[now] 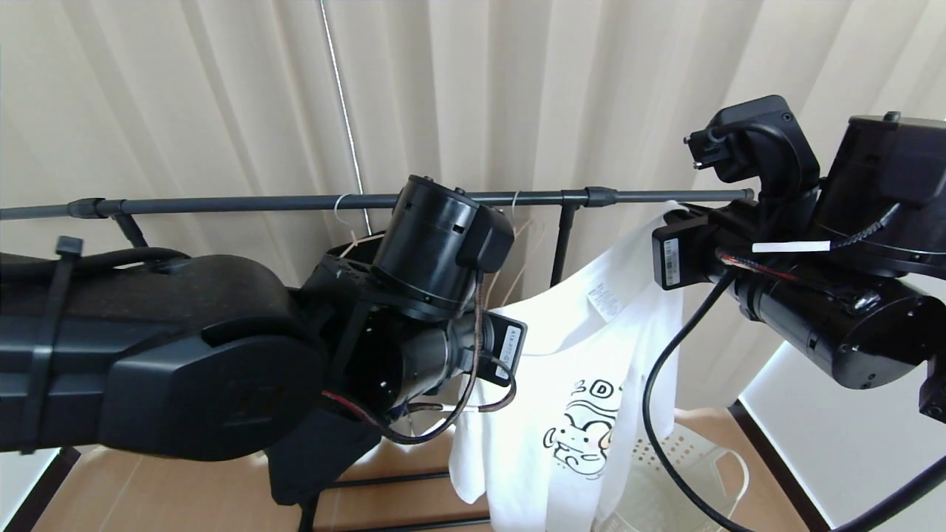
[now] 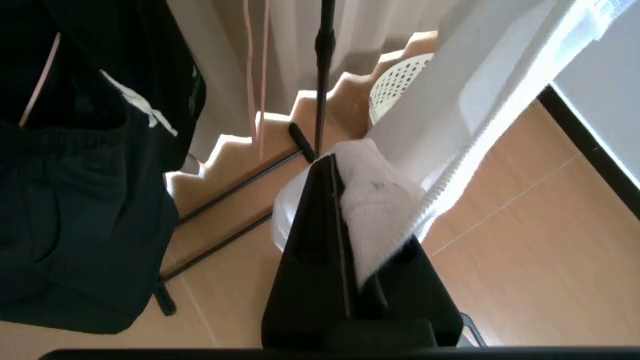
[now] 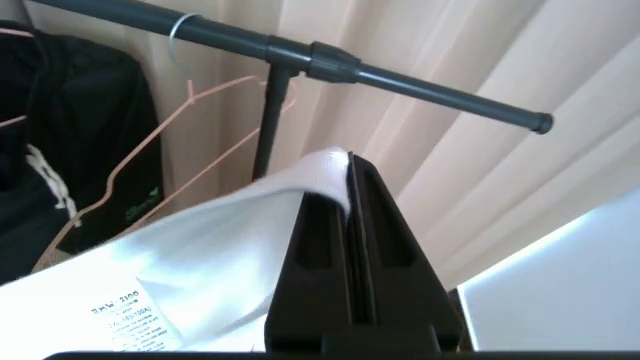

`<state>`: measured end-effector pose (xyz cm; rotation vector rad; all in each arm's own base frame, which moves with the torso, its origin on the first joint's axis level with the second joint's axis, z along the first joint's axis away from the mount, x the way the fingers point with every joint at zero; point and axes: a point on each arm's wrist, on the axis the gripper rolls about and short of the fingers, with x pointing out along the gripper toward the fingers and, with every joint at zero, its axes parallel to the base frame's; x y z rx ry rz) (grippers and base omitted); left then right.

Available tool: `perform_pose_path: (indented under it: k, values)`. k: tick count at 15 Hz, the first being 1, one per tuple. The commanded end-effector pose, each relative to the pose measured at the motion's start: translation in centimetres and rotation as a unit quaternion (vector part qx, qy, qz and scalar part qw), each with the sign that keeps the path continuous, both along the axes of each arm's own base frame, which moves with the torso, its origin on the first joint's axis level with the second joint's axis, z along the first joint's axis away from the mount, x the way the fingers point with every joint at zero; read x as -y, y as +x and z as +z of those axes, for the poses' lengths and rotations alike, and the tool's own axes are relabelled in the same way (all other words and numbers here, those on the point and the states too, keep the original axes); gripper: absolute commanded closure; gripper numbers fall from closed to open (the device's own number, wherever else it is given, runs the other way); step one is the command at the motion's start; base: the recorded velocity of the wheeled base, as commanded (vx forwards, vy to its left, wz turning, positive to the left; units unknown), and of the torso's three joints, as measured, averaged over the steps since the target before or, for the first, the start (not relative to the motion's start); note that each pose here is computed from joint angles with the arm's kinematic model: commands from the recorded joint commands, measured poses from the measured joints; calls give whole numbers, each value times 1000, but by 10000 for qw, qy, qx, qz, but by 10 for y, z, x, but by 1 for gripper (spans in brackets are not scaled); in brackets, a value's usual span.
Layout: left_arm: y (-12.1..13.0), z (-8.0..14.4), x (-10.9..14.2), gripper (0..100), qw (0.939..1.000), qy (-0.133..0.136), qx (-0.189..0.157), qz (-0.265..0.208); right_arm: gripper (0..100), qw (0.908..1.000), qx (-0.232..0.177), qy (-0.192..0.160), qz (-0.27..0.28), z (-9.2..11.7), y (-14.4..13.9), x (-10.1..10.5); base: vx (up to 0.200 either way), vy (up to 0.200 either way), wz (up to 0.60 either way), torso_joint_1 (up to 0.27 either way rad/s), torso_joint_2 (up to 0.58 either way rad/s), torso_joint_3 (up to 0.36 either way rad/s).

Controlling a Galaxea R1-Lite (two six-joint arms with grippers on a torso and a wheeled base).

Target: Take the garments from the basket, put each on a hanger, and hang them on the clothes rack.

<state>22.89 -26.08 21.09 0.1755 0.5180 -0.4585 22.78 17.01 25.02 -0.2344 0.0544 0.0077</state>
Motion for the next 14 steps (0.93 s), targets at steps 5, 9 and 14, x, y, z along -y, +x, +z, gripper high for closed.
perform_pose_path:
  k: [5,9,14]
  values:
    - [13,-16,15,100,9999,64,-118,26,100,9997,54,-37,-223,3,6,12,0,0,0,0,0,0]
    - [11,-15,13,0,9999,43,-141,48,100,9997,48,-50,-231,3,6,12,0,0,0,0,0,0]
    - [10,-15,11,0,9997,-36,-193,135,100,9993,71,-47,-376,4,11,19,0,0,0,0,0,0]
